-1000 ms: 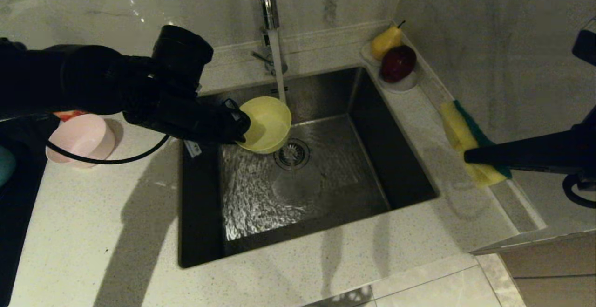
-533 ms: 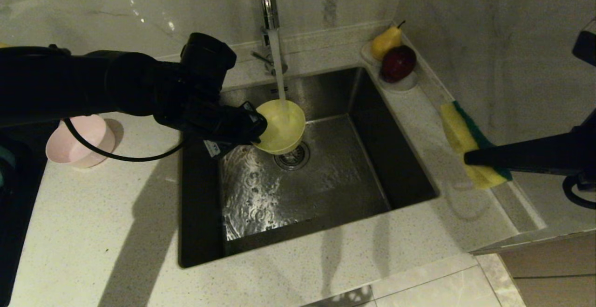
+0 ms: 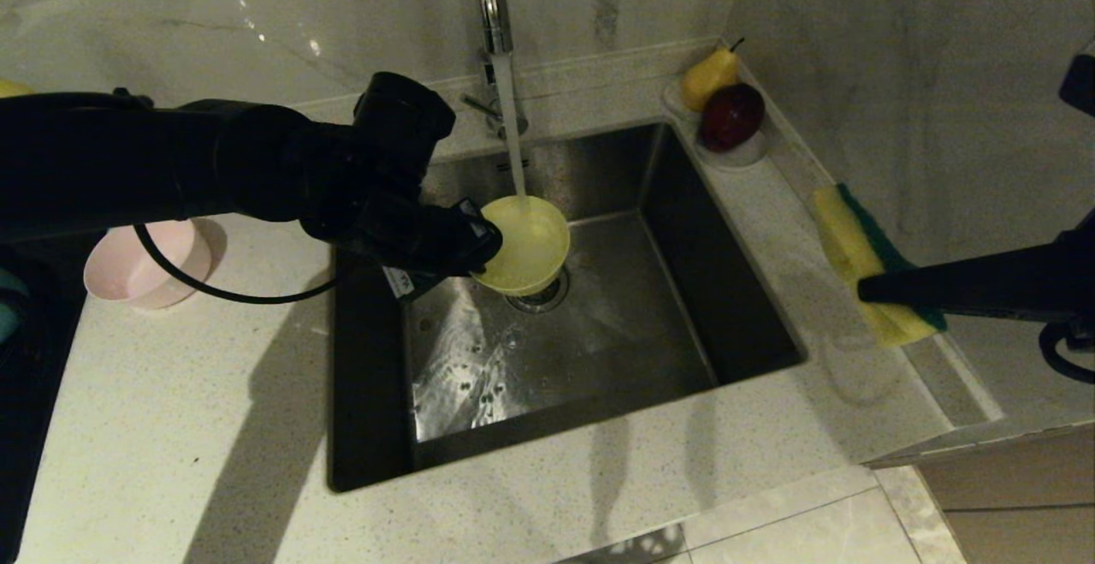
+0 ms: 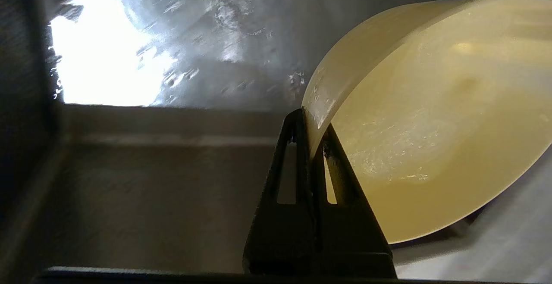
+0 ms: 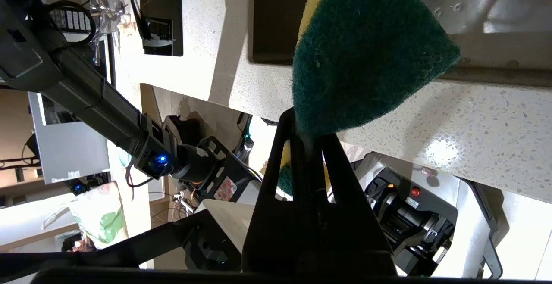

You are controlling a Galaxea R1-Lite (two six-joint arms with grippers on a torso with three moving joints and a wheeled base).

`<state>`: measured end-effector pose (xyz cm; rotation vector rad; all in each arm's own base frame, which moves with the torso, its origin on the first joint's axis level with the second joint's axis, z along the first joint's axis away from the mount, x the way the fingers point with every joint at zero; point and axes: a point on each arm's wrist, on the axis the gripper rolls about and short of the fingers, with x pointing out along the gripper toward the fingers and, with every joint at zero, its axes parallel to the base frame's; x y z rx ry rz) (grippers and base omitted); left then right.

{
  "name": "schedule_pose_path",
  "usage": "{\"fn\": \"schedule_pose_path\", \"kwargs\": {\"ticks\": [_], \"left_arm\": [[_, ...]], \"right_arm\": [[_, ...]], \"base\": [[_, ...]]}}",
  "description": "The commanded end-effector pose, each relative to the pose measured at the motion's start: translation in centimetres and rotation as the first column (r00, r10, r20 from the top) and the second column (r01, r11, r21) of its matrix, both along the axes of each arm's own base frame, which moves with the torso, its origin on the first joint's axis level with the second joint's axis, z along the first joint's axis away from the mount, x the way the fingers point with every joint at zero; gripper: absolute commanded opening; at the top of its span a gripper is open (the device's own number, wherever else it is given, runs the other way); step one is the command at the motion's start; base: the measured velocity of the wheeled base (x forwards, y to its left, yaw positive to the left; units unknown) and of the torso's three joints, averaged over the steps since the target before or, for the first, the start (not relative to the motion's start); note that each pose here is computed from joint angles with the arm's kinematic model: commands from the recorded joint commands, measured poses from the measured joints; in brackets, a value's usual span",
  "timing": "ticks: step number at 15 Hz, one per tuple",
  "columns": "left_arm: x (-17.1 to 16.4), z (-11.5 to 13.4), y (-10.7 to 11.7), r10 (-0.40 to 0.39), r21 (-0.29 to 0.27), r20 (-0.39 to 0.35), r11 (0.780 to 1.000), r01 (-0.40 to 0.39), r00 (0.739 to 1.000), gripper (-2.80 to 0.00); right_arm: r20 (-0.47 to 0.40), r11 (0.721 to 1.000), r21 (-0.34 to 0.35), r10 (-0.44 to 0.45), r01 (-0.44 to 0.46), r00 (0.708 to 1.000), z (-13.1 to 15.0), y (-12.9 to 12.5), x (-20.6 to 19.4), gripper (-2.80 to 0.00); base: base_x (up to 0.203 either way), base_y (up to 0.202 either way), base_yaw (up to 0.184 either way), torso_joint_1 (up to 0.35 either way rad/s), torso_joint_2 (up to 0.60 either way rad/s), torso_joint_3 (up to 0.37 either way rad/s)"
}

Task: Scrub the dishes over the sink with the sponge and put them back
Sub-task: Wash the bowl

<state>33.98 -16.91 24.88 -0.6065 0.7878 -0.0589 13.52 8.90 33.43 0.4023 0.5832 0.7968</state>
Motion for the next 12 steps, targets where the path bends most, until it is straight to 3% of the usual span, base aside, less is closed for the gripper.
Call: {"fn": "schedule_pose_path", "kwargs": {"ticks": [1,4,8,11,12], "left_arm": [[-0.6,0.1,0.0,0.031,0.044,0.002,0.999,-0.031,1.000,-2.80],[-1.8,0.8,1.0,0.089,0.143,0.063,0.985,-0.097,0.994,-2.80],[-3.9,3.4,2.7,0.058,0.191,0.244,0.976,-0.107,0.968,-2.80],[-4.4,2.8,3.7,-0.007,0.277,0.413,0.954,-0.118,0.911,-2.80],[-4.5,2.6,4.0,-0.042,0.308,0.486,0.943,-0.126,0.873,-2.80]], "right_arm": [[-0.003,1.000,0.002,0.002,-0.002,1.000,0.0,0.0,-0.1,-2.80],[-0.009,1.000,-0.002,0.002,-0.002,1.000,-0.2,0.0,0.0,-2.80],[-0.013,1.000,-0.001,0.004,-0.004,1.000,-0.3,-0.1,-0.2,-2.80],[-0.005,1.000,0.003,0.003,-0.003,1.000,-0.2,-0.3,-0.5,-2.80],[-0.003,1.000,0.004,0.003,-0.003,1.000,-0.1,-0.3,-0.5,-2.80]], "base": [[0.000,0.000,0.000,0.000,0.00,0.000],[0.000,0.000,0.000,0.000,0.00,0.000],[0.000,0.000,0.000,0.000,0.00,0.000],[0.000,0.000,0.000,0.000,0.00,0.000],[0.000,0.000,0.000,0.000,0.00,0.000]]}}
